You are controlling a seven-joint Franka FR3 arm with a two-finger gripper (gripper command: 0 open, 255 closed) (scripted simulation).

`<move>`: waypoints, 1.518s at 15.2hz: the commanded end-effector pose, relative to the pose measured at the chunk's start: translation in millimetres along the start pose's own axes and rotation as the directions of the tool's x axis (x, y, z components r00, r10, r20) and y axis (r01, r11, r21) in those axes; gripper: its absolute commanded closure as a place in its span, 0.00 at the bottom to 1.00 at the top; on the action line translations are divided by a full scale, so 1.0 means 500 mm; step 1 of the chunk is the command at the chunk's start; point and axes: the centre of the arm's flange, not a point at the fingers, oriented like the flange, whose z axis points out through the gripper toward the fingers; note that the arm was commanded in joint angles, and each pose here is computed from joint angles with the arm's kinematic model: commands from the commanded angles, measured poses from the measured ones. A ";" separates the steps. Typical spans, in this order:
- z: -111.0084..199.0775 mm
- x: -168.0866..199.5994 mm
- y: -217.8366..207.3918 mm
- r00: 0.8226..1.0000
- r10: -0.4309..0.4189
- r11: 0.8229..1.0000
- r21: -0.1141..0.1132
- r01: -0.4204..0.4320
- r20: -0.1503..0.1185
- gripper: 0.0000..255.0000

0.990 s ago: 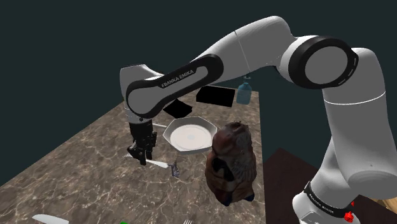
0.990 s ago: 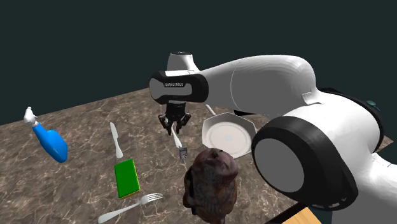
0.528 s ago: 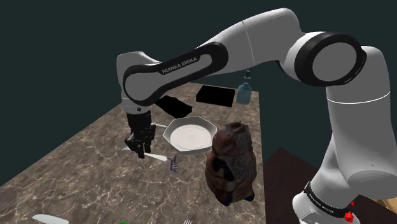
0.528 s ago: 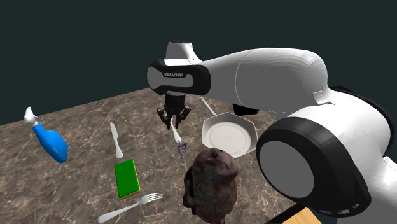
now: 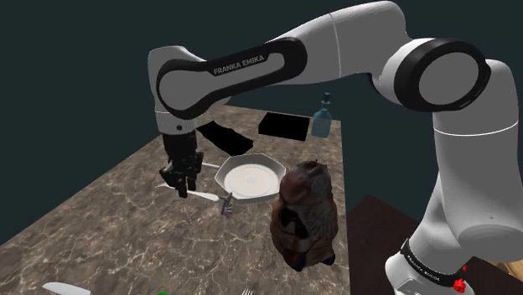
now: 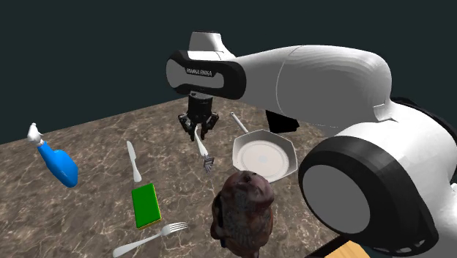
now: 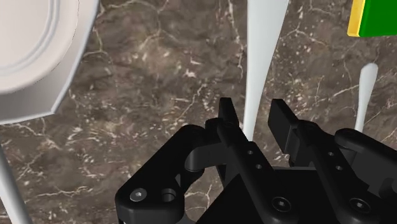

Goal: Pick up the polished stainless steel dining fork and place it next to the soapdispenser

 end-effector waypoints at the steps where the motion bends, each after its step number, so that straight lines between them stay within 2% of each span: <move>1: -0.021 -0.002 -0.003 1.000 0.000 1.000 0.000 0.000 0.000 1.00; 23: -0.247 -0.025 -0.050 1.000 0.000 1.000 0.000 0.000 0.000 1.00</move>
